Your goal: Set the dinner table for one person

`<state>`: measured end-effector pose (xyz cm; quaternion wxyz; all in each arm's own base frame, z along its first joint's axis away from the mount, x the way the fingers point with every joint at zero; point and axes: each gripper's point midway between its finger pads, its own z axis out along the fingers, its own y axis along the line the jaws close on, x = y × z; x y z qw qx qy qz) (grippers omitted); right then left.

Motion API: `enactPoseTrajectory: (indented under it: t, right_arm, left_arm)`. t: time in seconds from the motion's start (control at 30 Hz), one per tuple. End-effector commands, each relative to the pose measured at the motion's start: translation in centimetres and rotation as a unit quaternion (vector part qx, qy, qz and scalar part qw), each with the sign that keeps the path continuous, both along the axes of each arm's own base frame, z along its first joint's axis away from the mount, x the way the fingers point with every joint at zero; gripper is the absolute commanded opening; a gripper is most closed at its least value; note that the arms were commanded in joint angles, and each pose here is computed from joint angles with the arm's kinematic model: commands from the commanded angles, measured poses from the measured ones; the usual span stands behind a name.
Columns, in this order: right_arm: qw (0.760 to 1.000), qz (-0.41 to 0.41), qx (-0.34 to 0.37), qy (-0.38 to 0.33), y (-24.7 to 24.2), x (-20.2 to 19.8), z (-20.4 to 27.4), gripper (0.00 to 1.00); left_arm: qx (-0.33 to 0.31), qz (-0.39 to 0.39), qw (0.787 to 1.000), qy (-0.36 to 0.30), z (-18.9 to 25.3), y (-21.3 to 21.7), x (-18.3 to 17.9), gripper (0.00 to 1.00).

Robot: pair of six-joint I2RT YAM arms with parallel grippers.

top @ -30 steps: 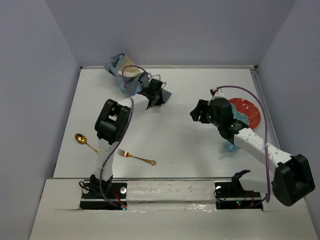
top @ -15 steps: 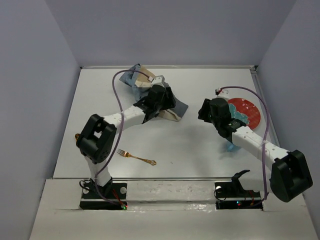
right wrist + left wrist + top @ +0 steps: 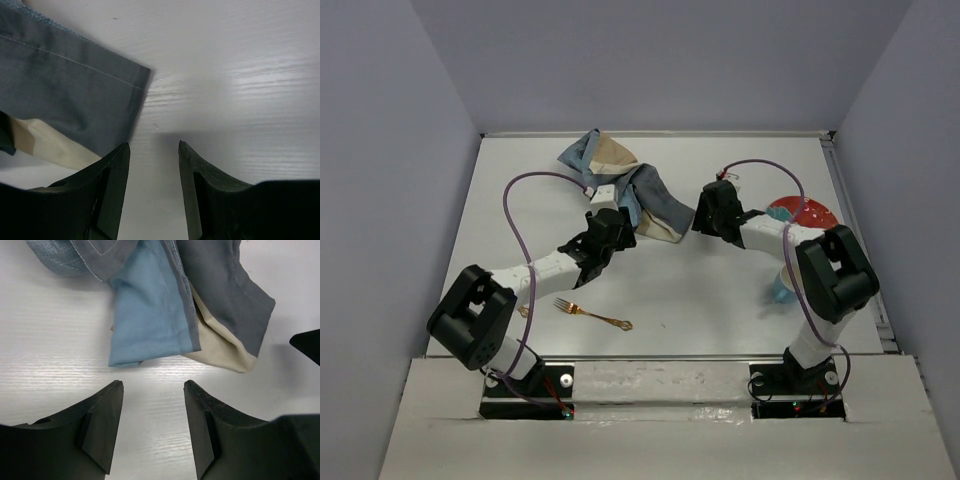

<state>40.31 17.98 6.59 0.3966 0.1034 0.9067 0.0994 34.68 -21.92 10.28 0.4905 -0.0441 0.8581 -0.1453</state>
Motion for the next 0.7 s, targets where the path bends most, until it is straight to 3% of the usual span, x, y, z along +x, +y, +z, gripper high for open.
enactPoseTrajectory:
  t: [0.0, 0.6, 0.67]
  right_arm:
    - [1.0, 0.011, 0.019, -0.02, 2.3, 2.9, 0.6, 0.49]
    - [0.999, 0.037, -0.022, -0.004, 3.7, 6.4, -2.7, 0.49]
    - [0.999, 0.037, -0.033, 0.0, 3.5, 6.5, -3.0, 0.43]
  left_arm:
    - [0.029, 0.006, 0.998, -0.059, 2.3, 0.2, 1.1, 0.63]
    - [0.129, -0.045, 0.988, -0.074, 1.9, -2.5, 2.8, 0.66]
    - [0.14, -0.045, 0.986, -0.075, 1.8, -2.3, 2.9, 0.66]
